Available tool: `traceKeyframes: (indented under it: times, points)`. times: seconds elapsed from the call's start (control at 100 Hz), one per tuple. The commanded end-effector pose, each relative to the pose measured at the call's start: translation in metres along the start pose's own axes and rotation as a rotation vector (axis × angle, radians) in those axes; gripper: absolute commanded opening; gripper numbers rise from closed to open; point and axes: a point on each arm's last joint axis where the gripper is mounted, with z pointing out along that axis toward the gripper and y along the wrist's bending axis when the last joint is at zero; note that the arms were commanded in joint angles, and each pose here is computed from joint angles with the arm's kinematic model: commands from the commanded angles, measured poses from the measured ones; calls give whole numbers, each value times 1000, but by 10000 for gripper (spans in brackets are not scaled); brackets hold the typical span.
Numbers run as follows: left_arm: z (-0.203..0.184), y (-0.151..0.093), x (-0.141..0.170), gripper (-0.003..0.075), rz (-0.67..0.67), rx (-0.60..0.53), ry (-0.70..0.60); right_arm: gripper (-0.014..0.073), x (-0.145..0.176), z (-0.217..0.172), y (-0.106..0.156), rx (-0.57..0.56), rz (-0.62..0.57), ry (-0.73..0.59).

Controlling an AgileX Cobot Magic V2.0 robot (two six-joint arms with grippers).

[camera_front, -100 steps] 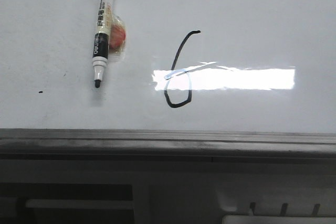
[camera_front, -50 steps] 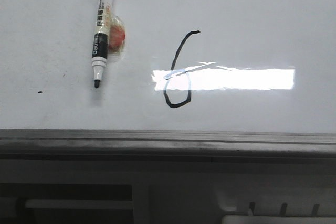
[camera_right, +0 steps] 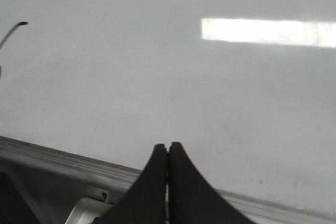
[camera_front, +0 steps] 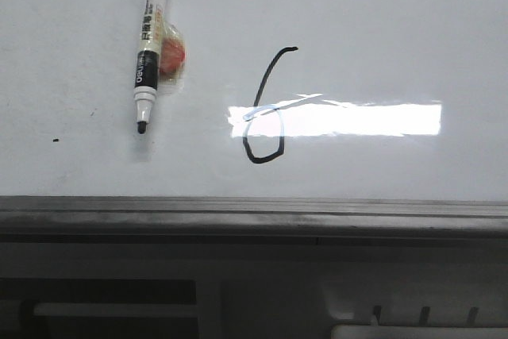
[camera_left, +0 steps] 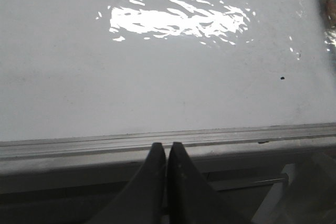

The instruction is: Write number 6 on whiteboard

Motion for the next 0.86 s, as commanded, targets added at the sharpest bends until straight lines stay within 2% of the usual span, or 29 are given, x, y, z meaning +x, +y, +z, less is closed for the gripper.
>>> traceKeyframes:
  times: [0.0,0.05,0.11,0.24,0.41,0.55,0.85]
  points:
    - [3,2,10,-19,-16,-8,-20,-66,8,9,0,-2,50,-135]
    - [3,2,10,-19,-16,-8,-20,-66,26,14,0,-9,49,-142]
    - [3,2,10,-19,-16,-8,-20,-66,33,13,-3,37,27,-31]
    - [3,2,10,-19,-16,-8,-20,-66,45,13,-6,71,28,79]
    - [3,2,10,-19,-16,-8,-20,-66,44,13,-6,69,33,72]
    - [3,2,10,-19,-16,-8,-20,-66,40,8,-6,69,36,-20]
    - [3,2,10,-19,-17,-8,-20,-66,39,8,-8,104,38,-27]
